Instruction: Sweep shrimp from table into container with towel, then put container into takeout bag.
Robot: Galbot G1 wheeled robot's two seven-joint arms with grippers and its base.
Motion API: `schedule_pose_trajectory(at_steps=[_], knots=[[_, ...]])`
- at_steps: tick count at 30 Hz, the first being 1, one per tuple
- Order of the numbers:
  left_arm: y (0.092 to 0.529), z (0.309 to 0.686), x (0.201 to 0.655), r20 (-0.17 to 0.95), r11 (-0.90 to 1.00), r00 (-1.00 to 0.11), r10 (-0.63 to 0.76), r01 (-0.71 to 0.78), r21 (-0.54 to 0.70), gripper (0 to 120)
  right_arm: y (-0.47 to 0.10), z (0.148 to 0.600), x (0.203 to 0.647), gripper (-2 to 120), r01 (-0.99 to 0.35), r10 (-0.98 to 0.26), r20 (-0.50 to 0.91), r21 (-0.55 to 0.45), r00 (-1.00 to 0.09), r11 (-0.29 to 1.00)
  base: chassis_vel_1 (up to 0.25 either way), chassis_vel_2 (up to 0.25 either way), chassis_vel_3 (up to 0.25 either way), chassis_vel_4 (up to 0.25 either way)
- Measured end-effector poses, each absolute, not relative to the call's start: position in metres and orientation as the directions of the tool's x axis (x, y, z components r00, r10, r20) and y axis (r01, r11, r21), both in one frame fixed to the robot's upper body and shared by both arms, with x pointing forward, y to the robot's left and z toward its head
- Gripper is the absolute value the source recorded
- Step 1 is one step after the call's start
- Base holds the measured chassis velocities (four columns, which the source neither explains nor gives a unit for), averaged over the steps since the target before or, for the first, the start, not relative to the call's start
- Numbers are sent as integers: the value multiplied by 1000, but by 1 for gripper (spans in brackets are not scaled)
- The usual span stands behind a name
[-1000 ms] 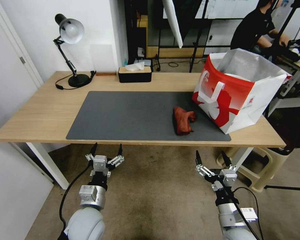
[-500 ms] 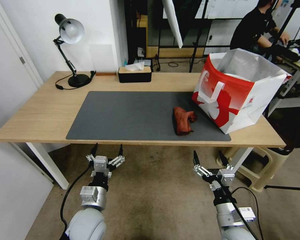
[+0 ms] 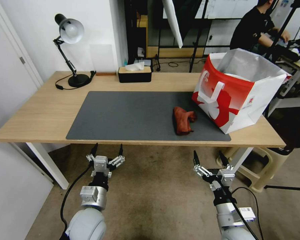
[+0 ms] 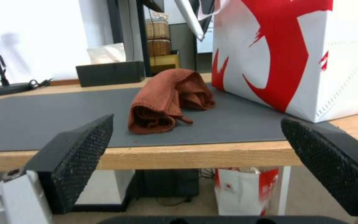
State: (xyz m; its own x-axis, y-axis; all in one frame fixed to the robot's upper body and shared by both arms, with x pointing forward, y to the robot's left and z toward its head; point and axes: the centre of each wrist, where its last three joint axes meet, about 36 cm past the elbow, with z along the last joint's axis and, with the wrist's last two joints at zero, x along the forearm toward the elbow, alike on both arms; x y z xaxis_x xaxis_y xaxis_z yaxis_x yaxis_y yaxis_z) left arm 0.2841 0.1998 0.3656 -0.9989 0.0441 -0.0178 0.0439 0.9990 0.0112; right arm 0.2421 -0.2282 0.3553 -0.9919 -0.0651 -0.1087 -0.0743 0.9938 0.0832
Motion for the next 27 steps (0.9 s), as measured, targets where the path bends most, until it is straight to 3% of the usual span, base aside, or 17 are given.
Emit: schedule_pose_trajectory(at_steps=[27], knots=[[200, 366, 284, -16, 999, -999, 44, 44, 11, 100, -228, 355, 242, 100, -73, -64, -109, 83, -992, 994, 0, 0, 0, 0]])
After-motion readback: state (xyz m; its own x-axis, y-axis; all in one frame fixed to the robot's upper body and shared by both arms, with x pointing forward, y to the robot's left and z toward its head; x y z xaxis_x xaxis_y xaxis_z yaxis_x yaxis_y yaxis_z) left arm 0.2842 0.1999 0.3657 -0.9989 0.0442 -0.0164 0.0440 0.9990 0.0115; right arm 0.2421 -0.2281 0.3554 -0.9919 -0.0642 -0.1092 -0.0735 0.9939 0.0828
